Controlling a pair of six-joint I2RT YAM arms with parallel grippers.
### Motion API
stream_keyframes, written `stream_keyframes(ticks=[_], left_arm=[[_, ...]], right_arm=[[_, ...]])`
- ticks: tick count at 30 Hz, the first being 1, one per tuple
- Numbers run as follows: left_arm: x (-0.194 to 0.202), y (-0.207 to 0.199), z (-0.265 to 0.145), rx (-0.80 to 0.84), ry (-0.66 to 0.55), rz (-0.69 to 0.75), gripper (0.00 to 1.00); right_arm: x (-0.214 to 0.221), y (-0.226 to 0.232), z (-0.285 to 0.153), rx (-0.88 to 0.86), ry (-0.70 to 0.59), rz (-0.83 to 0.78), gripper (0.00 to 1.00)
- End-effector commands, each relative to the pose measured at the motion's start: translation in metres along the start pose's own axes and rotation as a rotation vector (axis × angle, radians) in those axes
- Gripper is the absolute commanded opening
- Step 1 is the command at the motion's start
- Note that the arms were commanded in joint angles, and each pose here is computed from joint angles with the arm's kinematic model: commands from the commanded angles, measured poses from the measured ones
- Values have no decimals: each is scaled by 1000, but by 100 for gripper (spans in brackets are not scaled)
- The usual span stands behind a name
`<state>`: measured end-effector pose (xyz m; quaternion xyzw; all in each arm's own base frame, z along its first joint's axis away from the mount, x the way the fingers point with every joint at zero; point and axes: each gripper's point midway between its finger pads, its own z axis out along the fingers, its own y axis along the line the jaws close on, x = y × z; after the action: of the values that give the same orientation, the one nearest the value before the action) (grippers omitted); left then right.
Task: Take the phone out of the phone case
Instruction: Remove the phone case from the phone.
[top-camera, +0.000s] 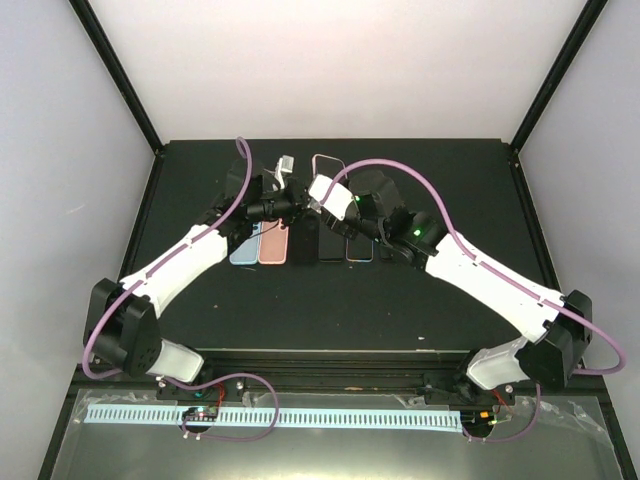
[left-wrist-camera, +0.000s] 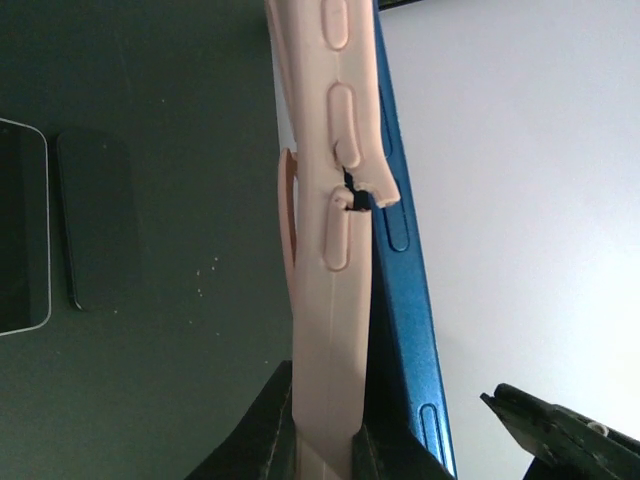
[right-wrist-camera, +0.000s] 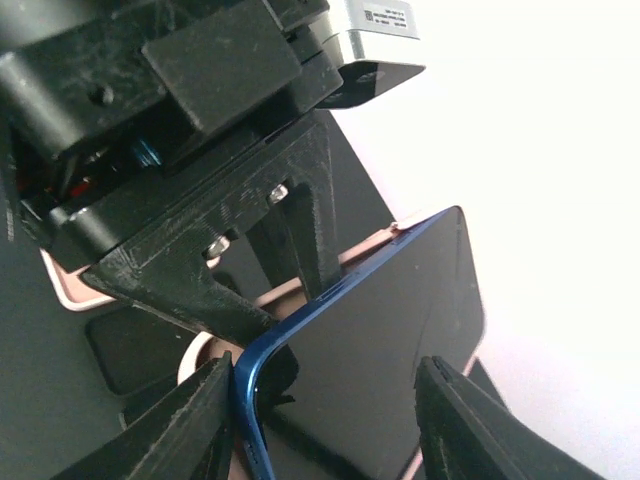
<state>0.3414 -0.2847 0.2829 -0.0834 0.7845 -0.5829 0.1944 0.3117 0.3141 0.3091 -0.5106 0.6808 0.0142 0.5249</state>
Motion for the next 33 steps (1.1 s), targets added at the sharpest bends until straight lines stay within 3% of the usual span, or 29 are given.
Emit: stream_keyframes(ticks=[1,9,20,33], left_arm=[[-6,-44,-4,106,-20,79,2],[0,-47,0,123,1,83,2],[12,-53,2,152,40,102,2],[13,-23,7,70,23,78,2]], right_arm=[[4,-26,4,162,37,-45,49],[14,-44,9,298,79,-126,37],[28,-49,16,382,115,-202,38],[1,-74,-9,436,43,-141,2]])
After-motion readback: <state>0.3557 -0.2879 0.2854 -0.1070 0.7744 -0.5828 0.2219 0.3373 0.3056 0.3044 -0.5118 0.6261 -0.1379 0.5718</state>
